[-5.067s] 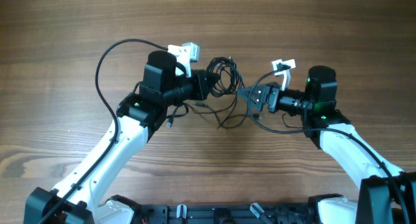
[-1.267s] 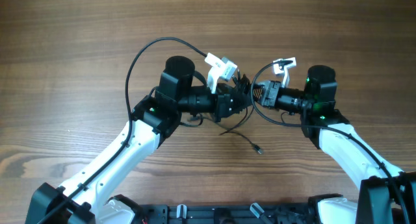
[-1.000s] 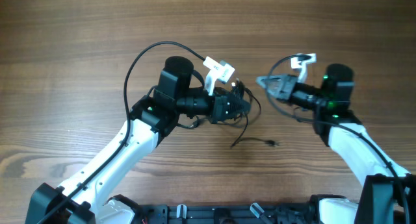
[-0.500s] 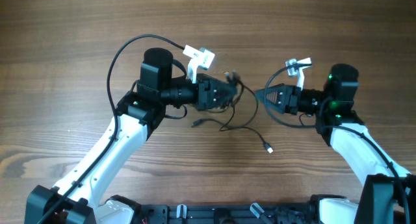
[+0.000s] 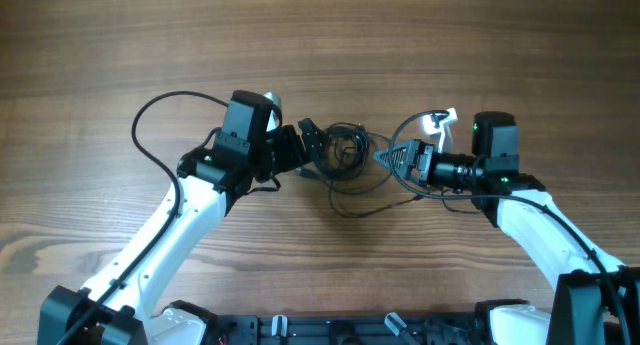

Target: Untangle cables

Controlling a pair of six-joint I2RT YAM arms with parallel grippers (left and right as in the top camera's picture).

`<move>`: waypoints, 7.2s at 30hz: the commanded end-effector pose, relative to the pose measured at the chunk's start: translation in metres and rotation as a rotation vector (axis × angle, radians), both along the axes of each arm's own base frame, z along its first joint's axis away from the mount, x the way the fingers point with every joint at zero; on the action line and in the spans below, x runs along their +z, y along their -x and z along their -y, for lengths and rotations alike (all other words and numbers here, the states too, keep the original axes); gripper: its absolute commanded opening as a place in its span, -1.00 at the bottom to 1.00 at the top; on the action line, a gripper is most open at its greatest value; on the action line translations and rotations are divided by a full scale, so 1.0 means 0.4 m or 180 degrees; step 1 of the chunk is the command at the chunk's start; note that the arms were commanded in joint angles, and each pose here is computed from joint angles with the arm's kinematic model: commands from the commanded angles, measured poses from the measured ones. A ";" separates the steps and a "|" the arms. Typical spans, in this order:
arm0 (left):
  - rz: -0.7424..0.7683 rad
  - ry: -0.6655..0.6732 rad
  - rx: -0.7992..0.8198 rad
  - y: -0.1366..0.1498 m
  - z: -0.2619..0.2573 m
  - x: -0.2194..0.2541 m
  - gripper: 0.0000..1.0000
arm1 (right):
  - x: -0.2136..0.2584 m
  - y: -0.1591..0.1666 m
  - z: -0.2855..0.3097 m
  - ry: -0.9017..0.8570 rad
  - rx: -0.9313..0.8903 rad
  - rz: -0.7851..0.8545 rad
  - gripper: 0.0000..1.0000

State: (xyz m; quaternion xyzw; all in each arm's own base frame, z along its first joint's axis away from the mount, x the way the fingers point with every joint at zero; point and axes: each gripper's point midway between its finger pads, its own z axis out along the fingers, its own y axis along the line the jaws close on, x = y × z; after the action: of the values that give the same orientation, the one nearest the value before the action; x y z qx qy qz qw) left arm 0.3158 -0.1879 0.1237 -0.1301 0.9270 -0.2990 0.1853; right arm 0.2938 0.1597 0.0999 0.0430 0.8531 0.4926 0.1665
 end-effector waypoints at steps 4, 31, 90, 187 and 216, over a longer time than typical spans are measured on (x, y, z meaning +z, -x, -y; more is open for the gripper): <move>0.0334 -0.0469 0.0023 -0.058 -0.043 -0.026 0.97 | -0.068 -0.016 0.055 0.0519 -0.0370 -0.0166 0.88; 0.0460 -0.1237 -0.1871 -0.140 0.113 -0.297 0.99 | 0.008 -0.079 0.027 -0.0017 -0.0731 -0.0235 0.99; 0.1129 -0.0726 -0.0758 0.084 -0.052 0.324 -0.92 | 0.245 0.001 -0.276 -0.0583 0.0559 0.1517 -0.03; 0.0369 -0.0920 -0.0109 0.044 -0.025 0.108 1.00 | 0.229 0.004 -0.275 -0.0842 0.0280 0.0631 -0.70; -0.0342 -0.0374 -0.0553 0.121 0.032 0.050 1.00 | 0.229 0.003 -0.275 -0.0841 0.0268 0.0632 -0.70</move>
State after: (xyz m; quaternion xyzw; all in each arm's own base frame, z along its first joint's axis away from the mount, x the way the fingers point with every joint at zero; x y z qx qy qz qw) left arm 0.2759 -0.1884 0.1412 -0.0669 0.9639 -0.2170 0.1393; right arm 0.2935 0.2656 0.1759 0.0034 0.7722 0.6008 0.2067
